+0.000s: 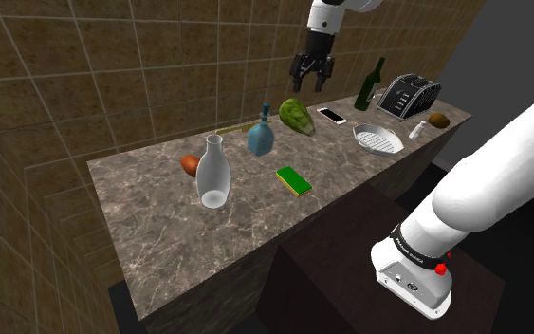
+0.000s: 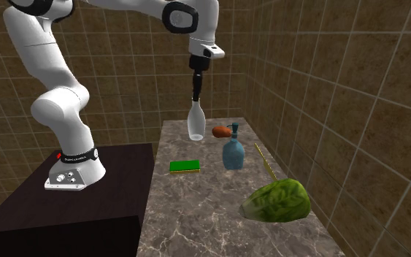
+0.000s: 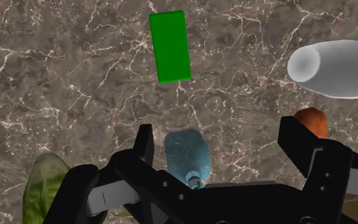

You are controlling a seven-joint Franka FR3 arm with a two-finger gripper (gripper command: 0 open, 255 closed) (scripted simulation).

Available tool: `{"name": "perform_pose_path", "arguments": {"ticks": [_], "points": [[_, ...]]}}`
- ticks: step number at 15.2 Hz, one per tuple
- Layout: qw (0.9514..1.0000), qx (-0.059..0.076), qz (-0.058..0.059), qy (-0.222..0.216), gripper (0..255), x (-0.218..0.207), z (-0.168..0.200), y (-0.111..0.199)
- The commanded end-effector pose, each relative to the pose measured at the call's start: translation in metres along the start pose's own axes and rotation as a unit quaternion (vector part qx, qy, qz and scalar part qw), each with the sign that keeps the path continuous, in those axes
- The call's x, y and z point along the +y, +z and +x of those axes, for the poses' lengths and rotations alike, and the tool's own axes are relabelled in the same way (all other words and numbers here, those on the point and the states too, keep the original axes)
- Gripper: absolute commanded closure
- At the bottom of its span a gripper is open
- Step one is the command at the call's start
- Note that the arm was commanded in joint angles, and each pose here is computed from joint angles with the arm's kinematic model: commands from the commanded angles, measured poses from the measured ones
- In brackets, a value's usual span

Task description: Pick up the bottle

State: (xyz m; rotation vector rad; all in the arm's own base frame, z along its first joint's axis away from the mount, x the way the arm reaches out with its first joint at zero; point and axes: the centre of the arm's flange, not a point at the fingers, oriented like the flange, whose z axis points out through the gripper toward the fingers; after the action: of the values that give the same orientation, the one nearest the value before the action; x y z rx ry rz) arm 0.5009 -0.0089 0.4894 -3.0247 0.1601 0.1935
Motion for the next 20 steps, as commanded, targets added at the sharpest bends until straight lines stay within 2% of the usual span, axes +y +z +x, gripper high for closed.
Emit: {"name": "perform_pose_path", "arguments": {"ticks": [1, 9, 17, 20], "points": [[0.9999, -0.008, 0.005, 0.010, 0, 0.001, 0.027, 0.014], [0.9977, -0.040, 0.023, 0.051, 0, 0.005, 0.127, 0.069], [0.9925, -0.071, 0.040, 0.091, 0, 0.016, 0.223, 0.129], [0.9925, -0.071, 0.040, 0.091, 0, 0.017, 0.225, 0.145]]}}
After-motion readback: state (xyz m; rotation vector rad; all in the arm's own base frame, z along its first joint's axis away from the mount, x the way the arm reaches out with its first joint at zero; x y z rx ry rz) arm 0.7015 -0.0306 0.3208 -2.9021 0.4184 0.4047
